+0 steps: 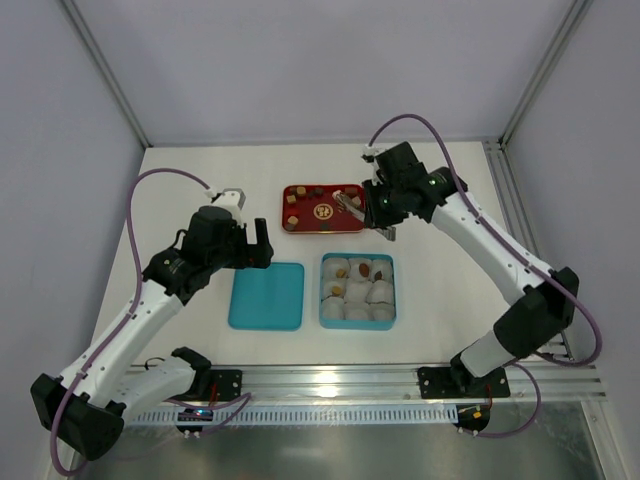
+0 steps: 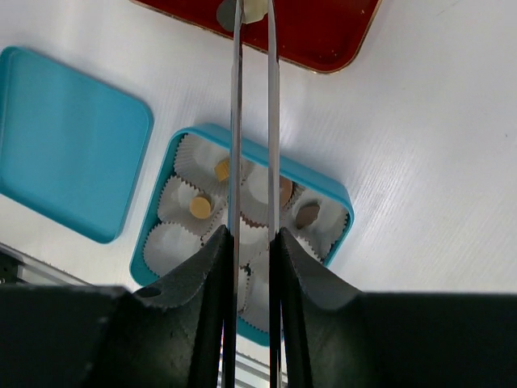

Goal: Pack the chocolate

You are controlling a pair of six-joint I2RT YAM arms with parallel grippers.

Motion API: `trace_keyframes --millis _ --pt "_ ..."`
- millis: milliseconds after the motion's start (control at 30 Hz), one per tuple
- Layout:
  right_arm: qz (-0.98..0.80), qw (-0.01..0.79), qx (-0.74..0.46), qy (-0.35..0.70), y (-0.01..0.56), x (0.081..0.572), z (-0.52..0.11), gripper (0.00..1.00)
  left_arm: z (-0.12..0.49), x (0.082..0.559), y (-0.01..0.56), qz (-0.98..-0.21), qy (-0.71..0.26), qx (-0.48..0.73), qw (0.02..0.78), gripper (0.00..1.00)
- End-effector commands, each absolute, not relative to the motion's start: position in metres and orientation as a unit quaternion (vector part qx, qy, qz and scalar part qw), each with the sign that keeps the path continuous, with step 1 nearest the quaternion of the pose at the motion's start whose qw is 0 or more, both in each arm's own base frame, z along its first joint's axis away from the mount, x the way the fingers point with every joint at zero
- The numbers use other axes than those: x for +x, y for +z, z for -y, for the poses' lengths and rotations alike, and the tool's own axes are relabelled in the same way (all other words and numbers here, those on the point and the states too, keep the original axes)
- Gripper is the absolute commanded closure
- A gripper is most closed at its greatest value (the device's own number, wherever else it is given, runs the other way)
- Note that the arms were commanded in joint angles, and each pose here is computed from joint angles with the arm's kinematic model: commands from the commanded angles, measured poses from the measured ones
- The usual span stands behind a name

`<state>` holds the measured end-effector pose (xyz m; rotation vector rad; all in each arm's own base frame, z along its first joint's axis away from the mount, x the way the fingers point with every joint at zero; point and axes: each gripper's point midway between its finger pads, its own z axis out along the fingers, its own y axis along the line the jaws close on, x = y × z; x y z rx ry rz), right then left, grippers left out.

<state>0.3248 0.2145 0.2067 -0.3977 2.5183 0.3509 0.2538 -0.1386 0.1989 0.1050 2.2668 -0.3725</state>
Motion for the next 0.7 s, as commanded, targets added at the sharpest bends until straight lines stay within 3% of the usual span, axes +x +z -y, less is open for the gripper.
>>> trace_keyframes --millis 0,367,667 --pt "-0.929 0.304 -0.141 0.156 0.232 0.292 -0.199 0.76 0.142 0.258 0.218 -0.888 -0.158 0.045 0.429 0.00" --pt "-0.940 0.266 -0.136 0.166 0.214 0.194 -0.159 0.76 0.143 0.258 0.217 -0.889 -0.160 0.047 0.426 0.00" --pt "-0.946 0.232 -0.147 0.169 0.193 0.149 -0.160 0.76 0.144 0.259 0.214 -0.891 -0.159 0.048 0.422 0.00"
